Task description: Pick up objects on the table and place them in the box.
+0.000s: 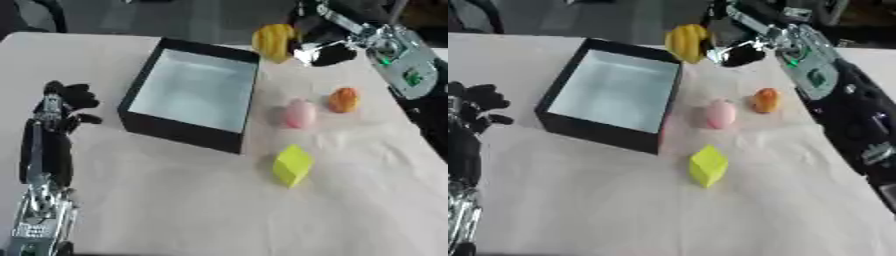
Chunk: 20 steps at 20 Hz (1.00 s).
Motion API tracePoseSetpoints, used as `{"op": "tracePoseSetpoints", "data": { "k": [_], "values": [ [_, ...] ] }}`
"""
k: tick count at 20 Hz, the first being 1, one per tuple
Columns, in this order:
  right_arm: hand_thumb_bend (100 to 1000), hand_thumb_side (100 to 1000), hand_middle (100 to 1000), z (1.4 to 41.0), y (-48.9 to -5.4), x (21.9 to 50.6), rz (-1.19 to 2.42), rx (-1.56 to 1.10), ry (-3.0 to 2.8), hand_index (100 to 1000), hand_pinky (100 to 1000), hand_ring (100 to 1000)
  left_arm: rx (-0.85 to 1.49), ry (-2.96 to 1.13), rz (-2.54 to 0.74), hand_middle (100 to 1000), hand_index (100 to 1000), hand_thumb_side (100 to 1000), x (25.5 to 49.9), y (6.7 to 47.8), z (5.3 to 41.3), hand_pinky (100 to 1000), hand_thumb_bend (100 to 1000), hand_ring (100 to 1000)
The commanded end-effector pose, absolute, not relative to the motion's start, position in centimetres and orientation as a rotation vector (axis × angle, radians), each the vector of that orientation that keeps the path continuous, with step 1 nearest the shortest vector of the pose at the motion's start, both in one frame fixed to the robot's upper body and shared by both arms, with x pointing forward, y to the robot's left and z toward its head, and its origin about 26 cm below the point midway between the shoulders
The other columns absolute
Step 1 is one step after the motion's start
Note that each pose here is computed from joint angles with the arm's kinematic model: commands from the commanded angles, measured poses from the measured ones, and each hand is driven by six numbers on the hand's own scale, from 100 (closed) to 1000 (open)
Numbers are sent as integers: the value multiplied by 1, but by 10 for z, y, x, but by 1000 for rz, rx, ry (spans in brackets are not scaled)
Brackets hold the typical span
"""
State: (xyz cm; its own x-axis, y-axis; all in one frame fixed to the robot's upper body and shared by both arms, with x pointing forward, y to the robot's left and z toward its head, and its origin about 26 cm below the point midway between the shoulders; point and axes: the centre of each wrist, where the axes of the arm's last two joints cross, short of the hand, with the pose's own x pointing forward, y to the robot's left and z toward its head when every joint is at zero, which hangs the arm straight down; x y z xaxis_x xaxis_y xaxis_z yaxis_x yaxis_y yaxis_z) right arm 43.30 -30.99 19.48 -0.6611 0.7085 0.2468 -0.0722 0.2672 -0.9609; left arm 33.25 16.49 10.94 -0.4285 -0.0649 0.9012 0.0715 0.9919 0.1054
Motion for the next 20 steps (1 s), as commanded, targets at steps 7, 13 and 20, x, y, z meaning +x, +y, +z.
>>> {"op": "tracePoseSetpoints", "data": {
  "k": [7,13,20],
  "values": [
    [100,200,717,200,-295,438,1771,-410,-1862,744,827,890,20,-2048,-122,394,664,949,334,164,121,409,100,448],
    [100,413,699,212,-296,436,1766,-343,-1914,879,817,873,26,-2049,-103,367,652,948,334,165,121,373,100,421],
    [100,690,661,219,-295,434,1476,-486,-2120,884,778,831,22,-2052,-95,362,648,946,334,165,122,376,100,419]
  ]
}}
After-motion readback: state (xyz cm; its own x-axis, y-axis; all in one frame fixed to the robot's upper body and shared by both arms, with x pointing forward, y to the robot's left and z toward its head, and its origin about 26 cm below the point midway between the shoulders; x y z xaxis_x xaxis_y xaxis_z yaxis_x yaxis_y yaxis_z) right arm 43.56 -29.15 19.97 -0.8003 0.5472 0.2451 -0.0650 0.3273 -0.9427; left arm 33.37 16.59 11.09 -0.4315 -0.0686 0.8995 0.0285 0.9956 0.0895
